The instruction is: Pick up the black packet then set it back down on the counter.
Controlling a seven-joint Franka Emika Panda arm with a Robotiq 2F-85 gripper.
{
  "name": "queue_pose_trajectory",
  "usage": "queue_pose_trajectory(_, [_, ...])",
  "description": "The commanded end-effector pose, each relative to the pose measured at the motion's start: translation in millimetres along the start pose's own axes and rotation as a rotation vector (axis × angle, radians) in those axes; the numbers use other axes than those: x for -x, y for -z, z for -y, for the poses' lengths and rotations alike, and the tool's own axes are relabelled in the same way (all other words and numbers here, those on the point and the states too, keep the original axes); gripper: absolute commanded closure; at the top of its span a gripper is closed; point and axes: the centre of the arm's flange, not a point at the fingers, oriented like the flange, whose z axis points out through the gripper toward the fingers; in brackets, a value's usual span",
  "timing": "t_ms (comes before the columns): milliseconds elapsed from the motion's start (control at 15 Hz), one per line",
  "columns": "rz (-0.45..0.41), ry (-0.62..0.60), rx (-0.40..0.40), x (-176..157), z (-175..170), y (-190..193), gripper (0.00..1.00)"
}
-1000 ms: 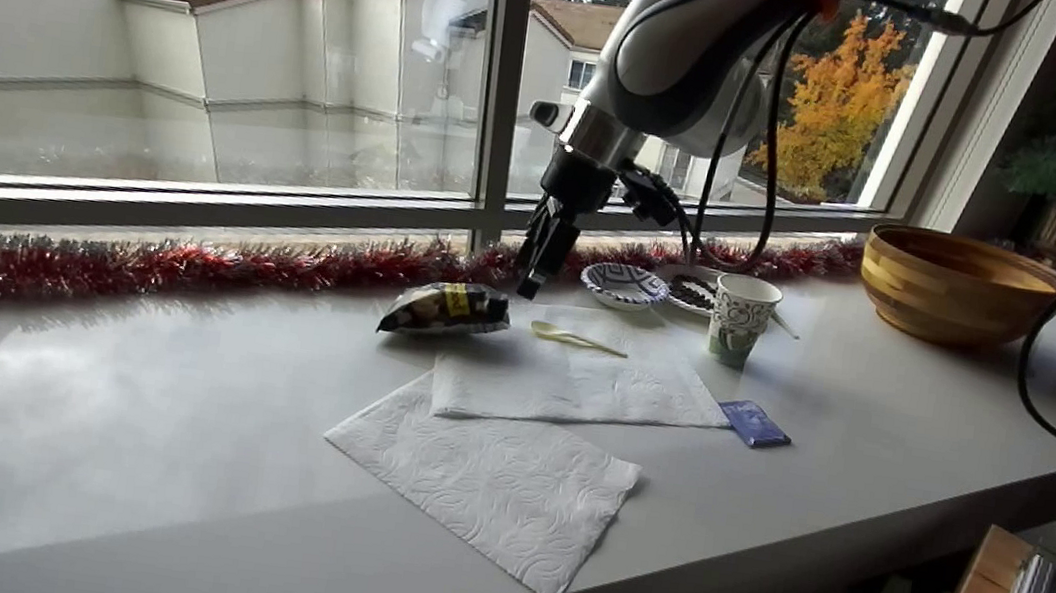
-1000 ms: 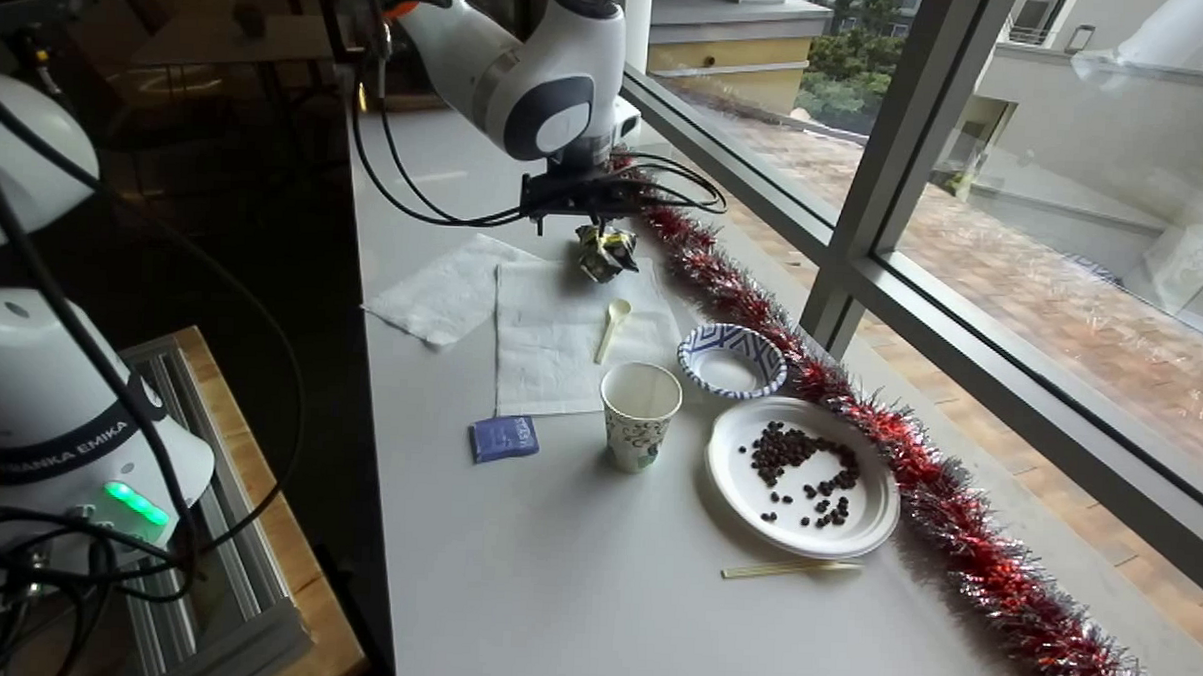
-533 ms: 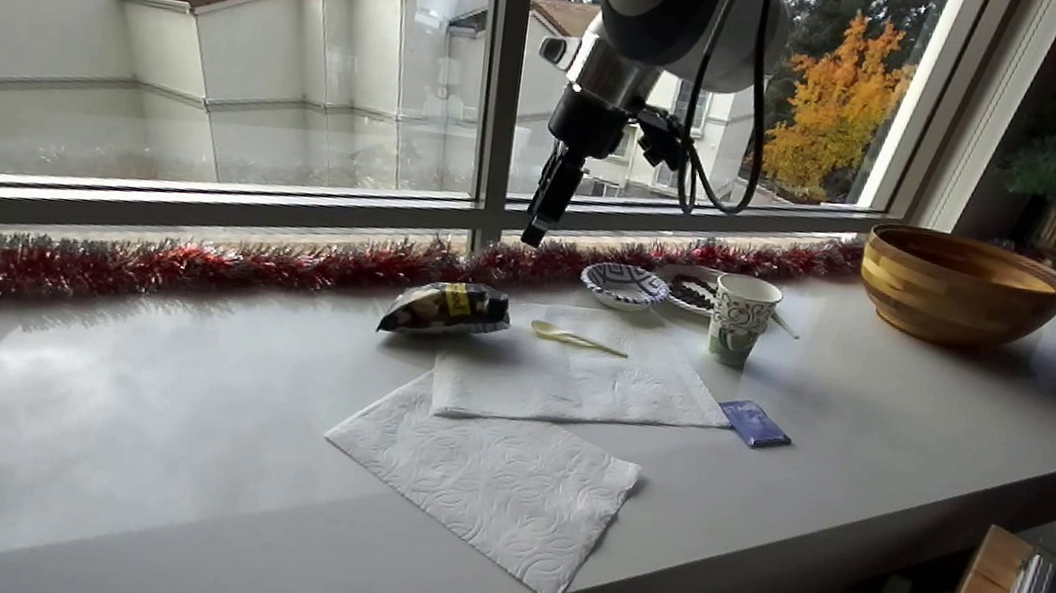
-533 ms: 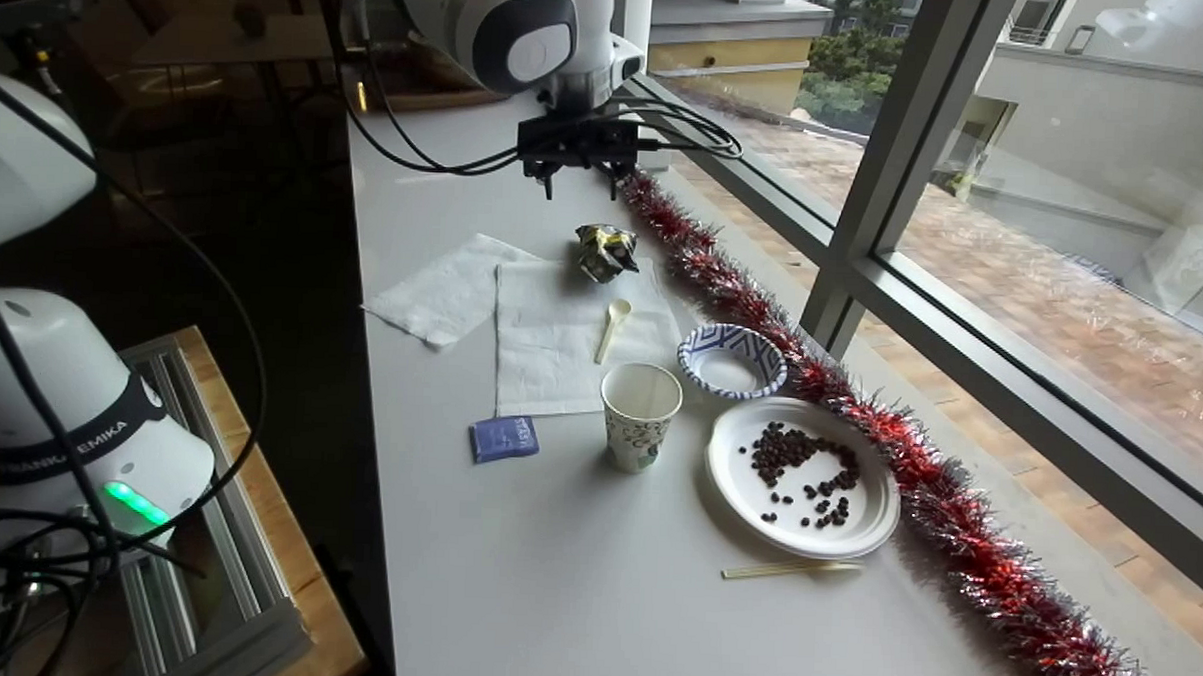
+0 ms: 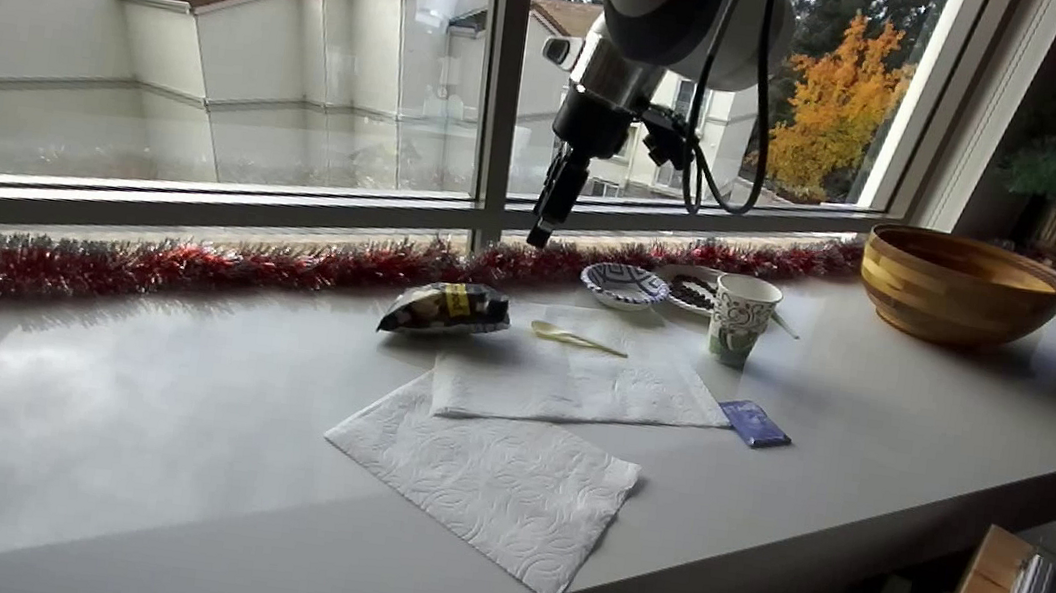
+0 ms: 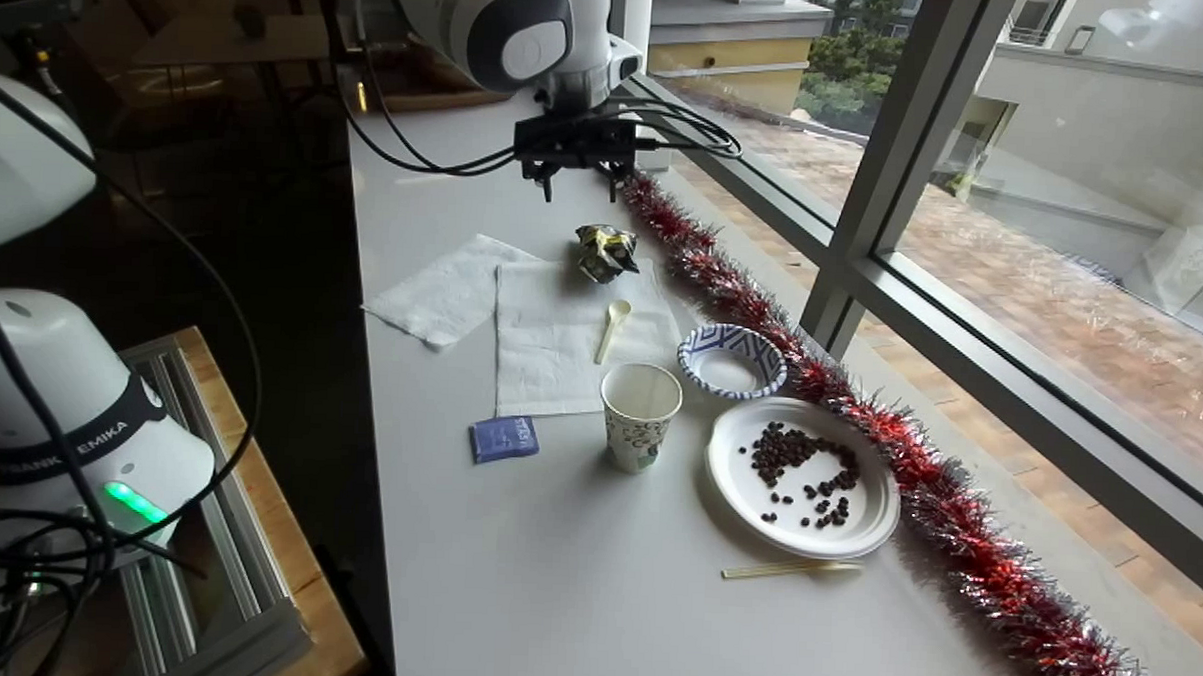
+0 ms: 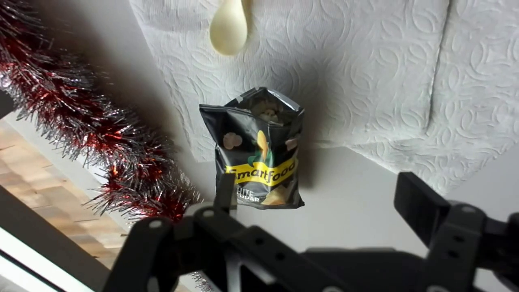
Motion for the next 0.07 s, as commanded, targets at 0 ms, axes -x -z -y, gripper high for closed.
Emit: queue_pose_trajectory(0, [0.0,0.0,0.0,0.0,0.0,0.0,0.0])
